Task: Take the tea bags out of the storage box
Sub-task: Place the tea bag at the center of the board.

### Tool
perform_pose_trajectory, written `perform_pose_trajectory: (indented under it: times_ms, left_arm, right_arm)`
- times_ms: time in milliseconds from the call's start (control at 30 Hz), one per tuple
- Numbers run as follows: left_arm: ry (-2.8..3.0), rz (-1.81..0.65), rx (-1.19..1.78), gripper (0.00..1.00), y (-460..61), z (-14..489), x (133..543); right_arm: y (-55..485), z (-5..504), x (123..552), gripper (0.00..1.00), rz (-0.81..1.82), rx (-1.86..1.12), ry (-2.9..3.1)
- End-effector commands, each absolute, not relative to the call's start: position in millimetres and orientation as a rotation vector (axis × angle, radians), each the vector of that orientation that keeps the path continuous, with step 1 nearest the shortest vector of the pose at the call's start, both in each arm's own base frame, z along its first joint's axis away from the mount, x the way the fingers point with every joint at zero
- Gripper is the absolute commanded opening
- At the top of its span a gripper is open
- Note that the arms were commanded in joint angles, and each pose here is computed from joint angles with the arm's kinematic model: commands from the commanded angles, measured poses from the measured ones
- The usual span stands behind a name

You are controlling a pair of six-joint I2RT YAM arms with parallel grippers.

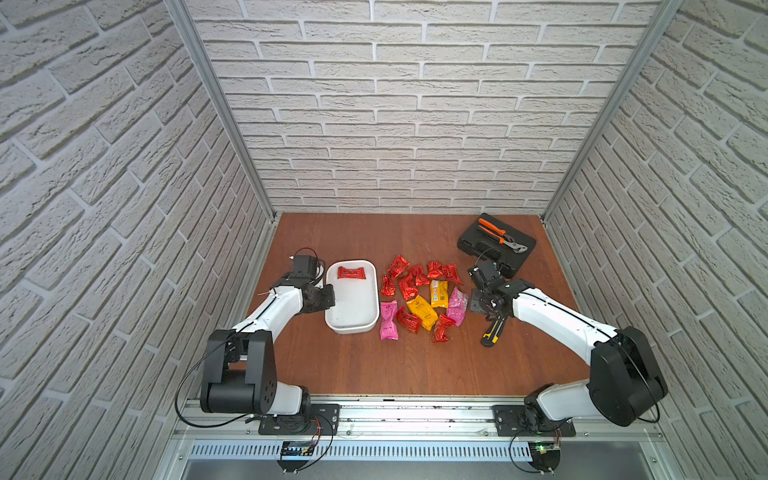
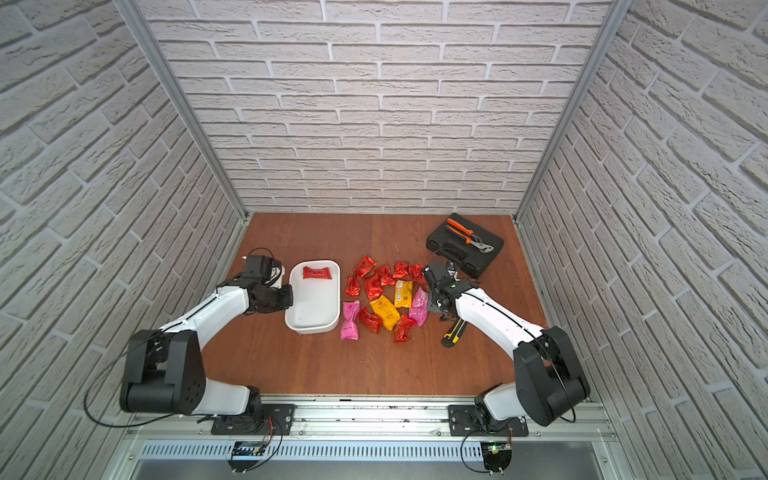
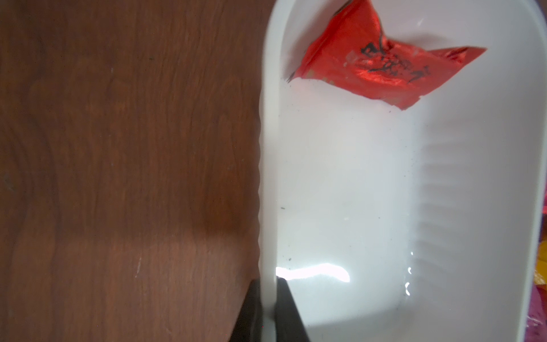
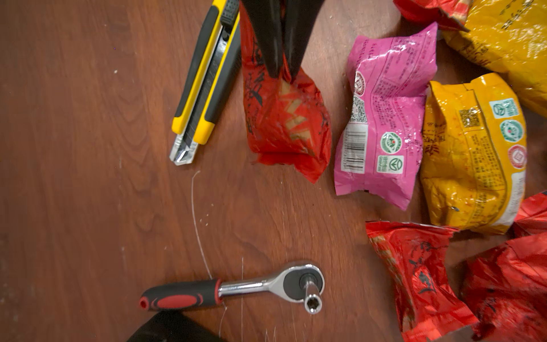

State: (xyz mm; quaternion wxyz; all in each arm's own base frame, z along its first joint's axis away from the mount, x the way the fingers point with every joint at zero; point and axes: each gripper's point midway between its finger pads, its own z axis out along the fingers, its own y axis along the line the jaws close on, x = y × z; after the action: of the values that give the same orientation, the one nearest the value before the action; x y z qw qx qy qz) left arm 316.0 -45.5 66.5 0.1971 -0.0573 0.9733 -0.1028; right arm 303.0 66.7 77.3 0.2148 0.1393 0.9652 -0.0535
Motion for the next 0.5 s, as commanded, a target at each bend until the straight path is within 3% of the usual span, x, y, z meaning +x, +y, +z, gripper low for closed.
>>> perform_pose_trajectory:
  times_ms: [0, 167, 333, 467]
  left_arm:
    - [2.693, -0.274, -0.123, 0.0, -47, 79, 323]
    - [2.687, -0.258, -0.119, 0.0, -45, 81, 323]
    - [2.685, -0.26, -0.114, 0.0, -46, 81, 324]
    - [2.67, -0.281, -0.098, 0.0, -51, 83, 325]
  right_arm:
    - [75, 72, 310, 0.19, -0.08, 0.387, 2.69]
    - [71, 84, 316, 0.42, -0.112, 0.359, 2.679]
    - [83, 115, 332, 0.48, -0.038, 0.241, 2.627]
    - [128, 132, 351, 0.49, 0.17, -0.039, 2.597]
